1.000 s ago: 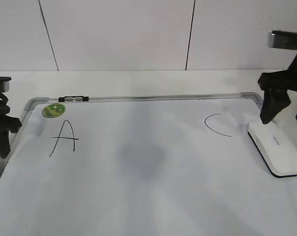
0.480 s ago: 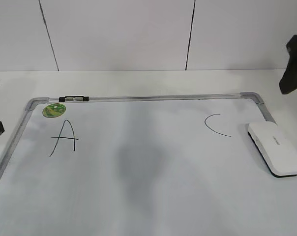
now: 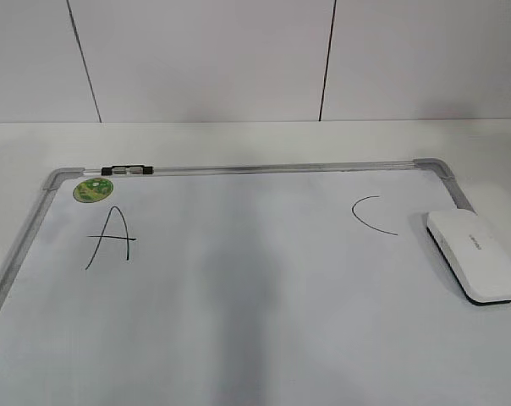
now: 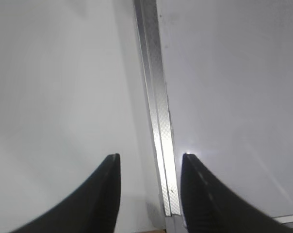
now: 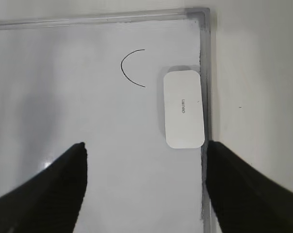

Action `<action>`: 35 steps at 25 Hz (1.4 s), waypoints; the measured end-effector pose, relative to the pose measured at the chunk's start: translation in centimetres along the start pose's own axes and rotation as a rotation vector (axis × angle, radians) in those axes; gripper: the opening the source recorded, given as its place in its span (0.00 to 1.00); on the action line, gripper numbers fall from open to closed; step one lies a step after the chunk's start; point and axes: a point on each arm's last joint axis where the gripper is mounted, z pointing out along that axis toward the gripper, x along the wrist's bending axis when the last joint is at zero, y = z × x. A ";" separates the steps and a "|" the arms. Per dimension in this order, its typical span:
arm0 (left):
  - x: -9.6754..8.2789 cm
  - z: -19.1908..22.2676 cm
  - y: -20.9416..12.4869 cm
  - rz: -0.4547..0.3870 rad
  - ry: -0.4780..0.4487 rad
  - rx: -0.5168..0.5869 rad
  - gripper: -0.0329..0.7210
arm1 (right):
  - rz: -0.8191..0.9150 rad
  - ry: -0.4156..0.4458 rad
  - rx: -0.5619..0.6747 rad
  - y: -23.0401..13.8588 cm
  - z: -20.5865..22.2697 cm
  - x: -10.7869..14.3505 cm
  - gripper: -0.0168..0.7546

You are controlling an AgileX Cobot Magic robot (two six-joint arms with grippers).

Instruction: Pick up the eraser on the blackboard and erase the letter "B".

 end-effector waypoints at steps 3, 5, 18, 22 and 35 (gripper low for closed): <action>0.0 -1.4 -2.4 0.003 -0.001 -0.053 0.45 | -0.002 0.002 -0.019 -2.2 -1.1 -0.1 0.78; -0.1 -2.7 -4.0 0.006 -0.002 -0.107 0.45 | -0.006 -0.010 -0.021 -4.3 -1.5 -0.4 0.78; -0.2 -9.1 -16.3 0.031 -0.008 -0.573 0.45 | -0.023 -0.047 -0.081 -16.0 -1.3 -1.9 0.78; -0.2 -8.6 -19.8 0.036 -0.010 -0.674 0.45 | -0.031 -0.044 -0.173 -18.4 -1.4 -2.2 0.78; 0.1 -4.1 -27.1 0.050 -0.015 -0.946 0.45 | -0.105 -0.065 -0.283 -23.5 0.1 -3.0 0.78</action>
